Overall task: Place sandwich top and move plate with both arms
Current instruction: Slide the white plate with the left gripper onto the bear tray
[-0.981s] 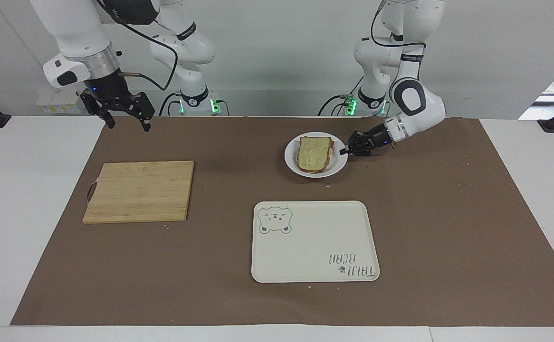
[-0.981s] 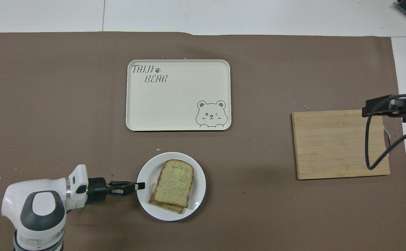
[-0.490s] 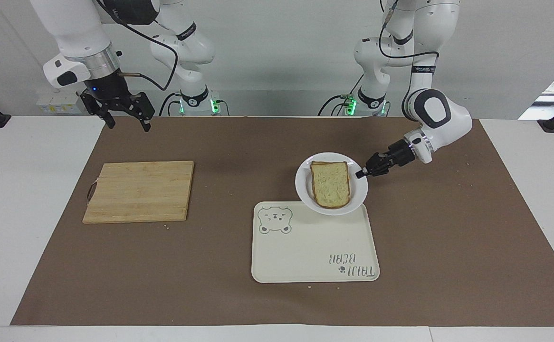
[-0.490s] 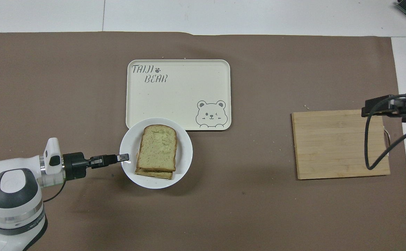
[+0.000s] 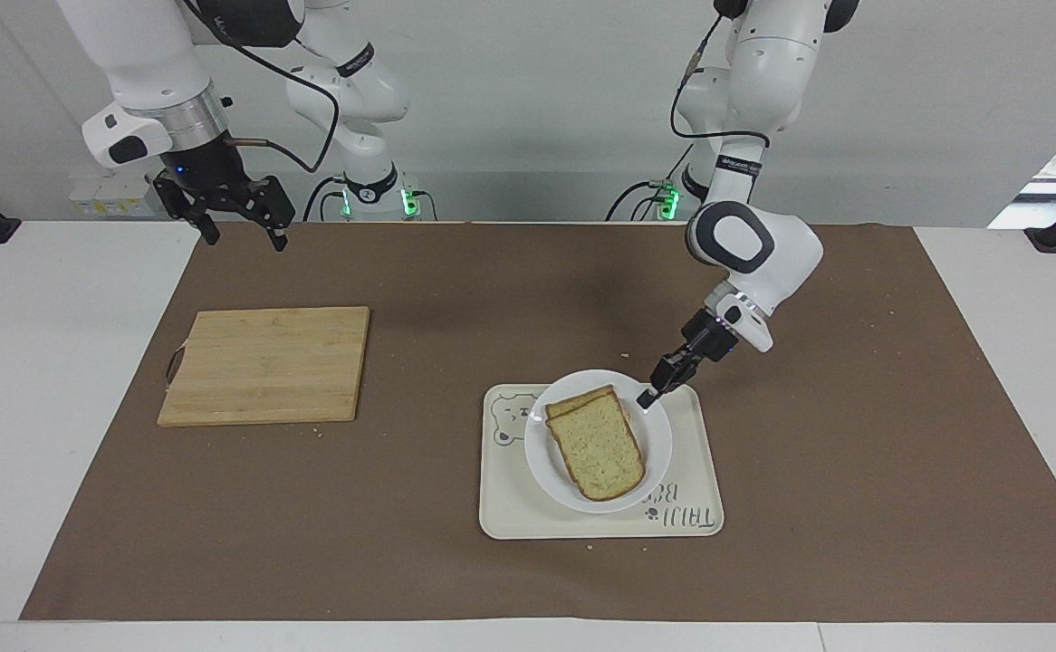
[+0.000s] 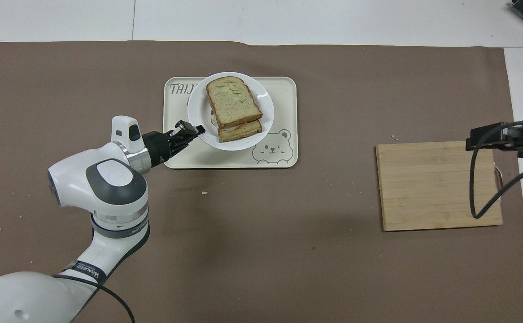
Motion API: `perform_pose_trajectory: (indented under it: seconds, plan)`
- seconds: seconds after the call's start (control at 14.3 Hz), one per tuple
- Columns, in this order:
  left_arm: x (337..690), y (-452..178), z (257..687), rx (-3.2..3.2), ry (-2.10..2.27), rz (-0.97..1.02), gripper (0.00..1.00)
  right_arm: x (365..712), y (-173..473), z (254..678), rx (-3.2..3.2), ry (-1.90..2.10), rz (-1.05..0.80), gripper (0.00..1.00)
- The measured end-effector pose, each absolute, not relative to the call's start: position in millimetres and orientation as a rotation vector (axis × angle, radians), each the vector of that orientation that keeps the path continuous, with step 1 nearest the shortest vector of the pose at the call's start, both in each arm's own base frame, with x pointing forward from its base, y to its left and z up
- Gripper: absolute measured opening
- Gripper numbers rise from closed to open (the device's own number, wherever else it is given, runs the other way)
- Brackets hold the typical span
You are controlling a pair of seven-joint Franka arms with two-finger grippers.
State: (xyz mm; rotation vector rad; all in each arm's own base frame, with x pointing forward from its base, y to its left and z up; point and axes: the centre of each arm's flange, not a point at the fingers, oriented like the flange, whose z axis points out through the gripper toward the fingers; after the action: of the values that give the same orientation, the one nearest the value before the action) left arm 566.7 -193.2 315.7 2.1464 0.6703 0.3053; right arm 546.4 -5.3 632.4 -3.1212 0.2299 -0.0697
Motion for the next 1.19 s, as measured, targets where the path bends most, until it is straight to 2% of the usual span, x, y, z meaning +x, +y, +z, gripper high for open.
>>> perform_pose_trajectory:
  seconds: [0.21,0.49,0.63,0.7,0.98,1.05,1.19]
  plan:
    - [571,-187,305,2.163,0.681,0.301,0.04,546,-5,632,-3.121,0.230,-0.070,1.00]
    - [576,-189,311,2.200,0.618,0.322,0.04,546,-5,632,-3.121,0.230,-0.070,1.00]
    - [576,-190,312,2.204,0.610,0.325,0.07,546,-5,632,-3.121,0.230,-0.070,1.00]
    - [577,-190,313,2.203,0.608,0.327,0.12,546,-5,632,-3.121,0.230,-0.070,1.00]
    - [579,-192,319,2.195,0.599,0.337,0.57,546,-5,632,-3.121,0.230,-0.070,1.00]
    - [580,-193,323,2.191,0.594,0.343,0.64,546,-5,632,-3.121,0.230,-0.070,1.00]
    - [580,-197,338,2.176,0.576,0.361,0.68,546,-5,632,-3.121,0.230,-0.070,1.00]
